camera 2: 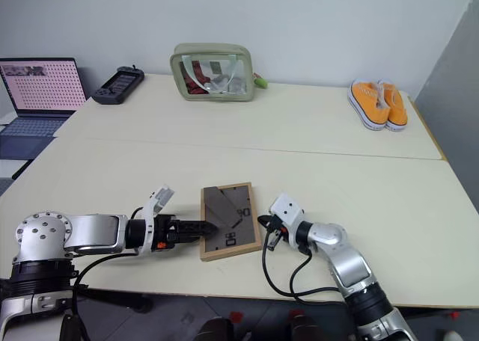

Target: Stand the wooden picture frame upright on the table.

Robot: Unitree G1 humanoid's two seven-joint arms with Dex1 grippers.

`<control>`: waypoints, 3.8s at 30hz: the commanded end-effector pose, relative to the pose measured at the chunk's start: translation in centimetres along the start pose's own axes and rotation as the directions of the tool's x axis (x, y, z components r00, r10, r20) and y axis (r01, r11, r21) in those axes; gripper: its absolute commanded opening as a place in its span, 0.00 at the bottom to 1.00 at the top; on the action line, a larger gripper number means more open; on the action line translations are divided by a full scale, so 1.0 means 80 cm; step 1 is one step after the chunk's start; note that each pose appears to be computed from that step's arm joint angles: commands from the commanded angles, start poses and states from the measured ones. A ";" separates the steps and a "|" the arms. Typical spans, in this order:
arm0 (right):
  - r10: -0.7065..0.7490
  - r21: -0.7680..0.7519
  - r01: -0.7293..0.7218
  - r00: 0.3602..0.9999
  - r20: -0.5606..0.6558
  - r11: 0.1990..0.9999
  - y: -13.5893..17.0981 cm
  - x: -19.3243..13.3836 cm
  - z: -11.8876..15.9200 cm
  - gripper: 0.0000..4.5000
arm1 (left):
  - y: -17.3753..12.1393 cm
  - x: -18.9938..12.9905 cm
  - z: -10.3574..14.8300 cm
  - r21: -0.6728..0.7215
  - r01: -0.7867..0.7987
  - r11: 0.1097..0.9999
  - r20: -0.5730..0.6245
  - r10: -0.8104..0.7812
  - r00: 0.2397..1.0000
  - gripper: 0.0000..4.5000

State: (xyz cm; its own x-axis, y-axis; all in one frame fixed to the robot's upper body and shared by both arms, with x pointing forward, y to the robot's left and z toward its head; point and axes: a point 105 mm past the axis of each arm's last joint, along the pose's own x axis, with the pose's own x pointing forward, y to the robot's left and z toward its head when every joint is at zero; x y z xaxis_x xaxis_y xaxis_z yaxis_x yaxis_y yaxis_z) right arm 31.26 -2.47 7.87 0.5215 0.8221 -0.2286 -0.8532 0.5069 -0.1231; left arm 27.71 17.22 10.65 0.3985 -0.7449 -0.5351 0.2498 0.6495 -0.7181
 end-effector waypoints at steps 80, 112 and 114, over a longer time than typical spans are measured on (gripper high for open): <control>-0.122 0.042 0.115 0.905 0.408 0.993 -0.082 -0.111 0.216 0.04 | -0.129 -0.050 0.152 0.717 -0.113 0.688 0.441 -0.321 0.838 0.30; -0.045 0.078 0.008 0.868 0.495 0.997 -0.046 -0.068 0.258 0.62 | -0.141 -0.013 0.141 0.742 -0.004 0.670 0.337 -0.368 0.867 0.30; -0.052 0.084 0.012 0.868 0.493 0.996 -0.044 -0.071 0.257 0.62 | -0.134 -0.013 0.148 0.731 -0.016 0.682 0.351 -0.355 0.867 0.30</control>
State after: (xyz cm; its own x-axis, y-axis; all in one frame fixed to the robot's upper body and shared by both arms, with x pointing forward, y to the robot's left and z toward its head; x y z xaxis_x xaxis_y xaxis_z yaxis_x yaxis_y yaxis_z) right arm 33.24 -3.60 27.36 0.5483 0.8089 0.2122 -0.8279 0.5609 0.0012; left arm 34.69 12.85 22.61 0.5627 -0.8209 -0.0977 0.7960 0.5699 -0.2040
